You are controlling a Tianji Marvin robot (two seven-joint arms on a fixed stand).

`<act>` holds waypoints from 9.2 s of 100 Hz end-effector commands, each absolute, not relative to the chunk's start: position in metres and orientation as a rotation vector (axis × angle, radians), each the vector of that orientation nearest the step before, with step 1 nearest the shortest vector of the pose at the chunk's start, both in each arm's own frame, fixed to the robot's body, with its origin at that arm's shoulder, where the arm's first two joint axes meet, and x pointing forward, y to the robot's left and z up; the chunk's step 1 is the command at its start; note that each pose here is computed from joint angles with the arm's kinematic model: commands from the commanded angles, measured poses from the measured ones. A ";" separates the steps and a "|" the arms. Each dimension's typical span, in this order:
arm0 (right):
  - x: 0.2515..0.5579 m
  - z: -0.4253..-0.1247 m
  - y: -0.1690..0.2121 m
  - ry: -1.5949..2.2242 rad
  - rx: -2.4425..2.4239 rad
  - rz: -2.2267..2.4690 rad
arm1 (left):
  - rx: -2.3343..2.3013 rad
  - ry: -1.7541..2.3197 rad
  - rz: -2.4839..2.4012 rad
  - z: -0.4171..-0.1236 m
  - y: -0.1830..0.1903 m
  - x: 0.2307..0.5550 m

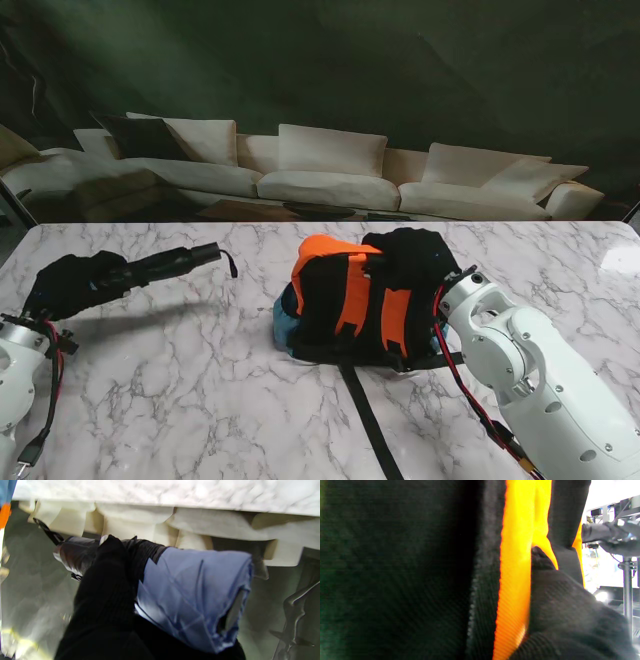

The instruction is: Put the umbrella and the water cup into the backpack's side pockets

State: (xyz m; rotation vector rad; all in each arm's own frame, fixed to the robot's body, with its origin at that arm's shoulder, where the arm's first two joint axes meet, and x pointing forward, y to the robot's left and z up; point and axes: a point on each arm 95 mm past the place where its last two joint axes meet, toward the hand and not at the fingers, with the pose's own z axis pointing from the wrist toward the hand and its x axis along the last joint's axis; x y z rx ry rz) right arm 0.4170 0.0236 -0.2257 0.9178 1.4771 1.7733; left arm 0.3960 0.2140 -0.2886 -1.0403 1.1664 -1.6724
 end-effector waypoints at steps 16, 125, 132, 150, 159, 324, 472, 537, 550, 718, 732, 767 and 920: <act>0.417 -0.237 0.019 1.496 0.957 1.737 | -0.922 1.054 -1.850 -0.244 0.188 0.407; 0.419 -0.240 0.022 1.493 0.973 1.755 | -1.215 1.144 -2.291 -0.263 0.035 0.443; 0.419 -0.240 0.022 1.491 0.972 1.756 | -1.239 1.165 -2.293 -0.268 0.030 0.443; 0.420 -0.240 0.022 1.486 0.975 1.761 | -1.305 1.277 -2.279 -0.283 0.018 0.441; 0.420 -0.240 0.022 1.485 0.973 1.764 | -1.331 1.334 -2.271 -0.288 0.012 0.440; 0.422 -0.237 0.028 1.473 0.971 1.806 | -1.557 1.242 -2.418 -0.294 -0.068 0.468; 0.422 -0.234 0.037 1.493 0.961 1.826 | -1.021 1.776 -2.033 -0.281 -0.024 0.470; 0.420 -0.235 0.039 1.483 0.927 1.866 | -1.002 1.917 -1.879 -0.277 -0.028 0.481; 0.420 -0.235 0.041 1.490 0.923 1.872 | -1.008 1.949 -1.851 -0.285 -0.032 0.480; 0.414 -0.227 0.058 1.447 0.821 2.001 | -0.982 2.167 -1.566 -0.288 -0.008 0.474; 0.414 -0.228 0.057 1.453 0.828 1.992 | -1.048 2.143 -1.572 -0.290 -0.003 0.474; 0.414 -0.229 0.058 1.467 0.831 1.987 | -1.090 1.931 -1.764 -0.267 0.006 0.471; 0.413 -0.225 0.056 1.470 0.819 1.992 | -1.364 1.993 -1.634 -0.314 0.012 0.469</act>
